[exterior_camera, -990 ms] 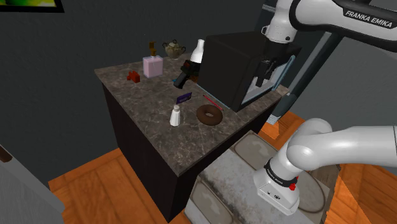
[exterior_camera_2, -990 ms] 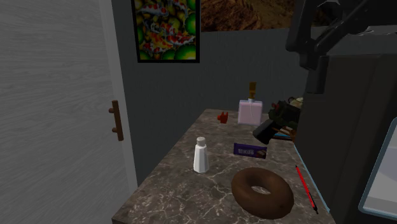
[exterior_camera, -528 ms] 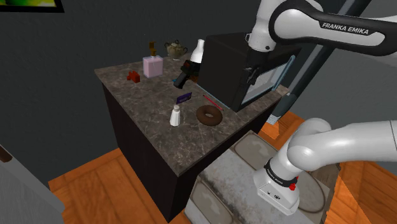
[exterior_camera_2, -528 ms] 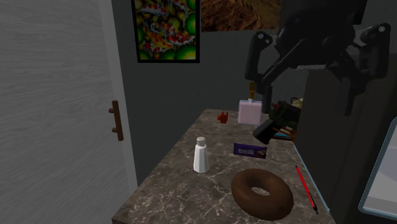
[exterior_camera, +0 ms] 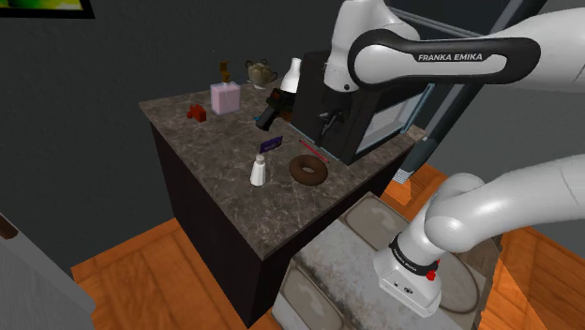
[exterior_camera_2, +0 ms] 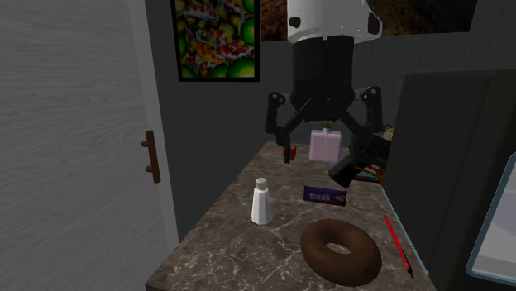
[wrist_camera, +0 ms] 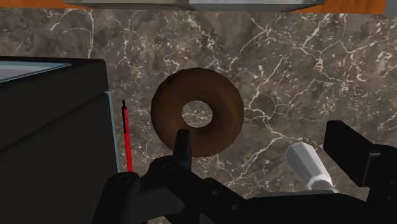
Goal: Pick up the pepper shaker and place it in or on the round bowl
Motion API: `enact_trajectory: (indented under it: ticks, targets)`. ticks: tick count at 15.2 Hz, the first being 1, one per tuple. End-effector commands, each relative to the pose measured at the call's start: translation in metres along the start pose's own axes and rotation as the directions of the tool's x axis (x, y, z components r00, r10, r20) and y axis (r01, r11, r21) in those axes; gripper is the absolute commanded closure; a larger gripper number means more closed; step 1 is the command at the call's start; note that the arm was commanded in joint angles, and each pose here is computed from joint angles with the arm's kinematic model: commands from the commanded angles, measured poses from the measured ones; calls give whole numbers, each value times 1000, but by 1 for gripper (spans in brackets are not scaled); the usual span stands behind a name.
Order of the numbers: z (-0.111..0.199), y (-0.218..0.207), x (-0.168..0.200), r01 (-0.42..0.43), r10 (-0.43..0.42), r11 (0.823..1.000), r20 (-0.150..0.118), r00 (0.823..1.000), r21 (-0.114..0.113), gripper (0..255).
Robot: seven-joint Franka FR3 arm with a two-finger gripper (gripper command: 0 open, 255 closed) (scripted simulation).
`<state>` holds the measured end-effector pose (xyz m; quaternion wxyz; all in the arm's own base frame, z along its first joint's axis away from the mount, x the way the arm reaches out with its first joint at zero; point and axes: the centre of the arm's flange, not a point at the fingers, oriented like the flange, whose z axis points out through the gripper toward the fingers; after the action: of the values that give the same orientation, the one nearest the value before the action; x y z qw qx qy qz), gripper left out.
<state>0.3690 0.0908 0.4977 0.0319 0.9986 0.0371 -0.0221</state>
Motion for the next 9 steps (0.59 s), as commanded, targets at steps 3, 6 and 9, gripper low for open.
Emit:
enact_trajectory:
  ticks: [3,6,9]
  targets:
    - [21,-32,33,-10,10,1000,-23,1000,-12,0]
    - [38,-57,59,-17,16,1000,-38,999,-22,0]
    - [54,-82,84,-24,23,999,-54,998,-31,0]
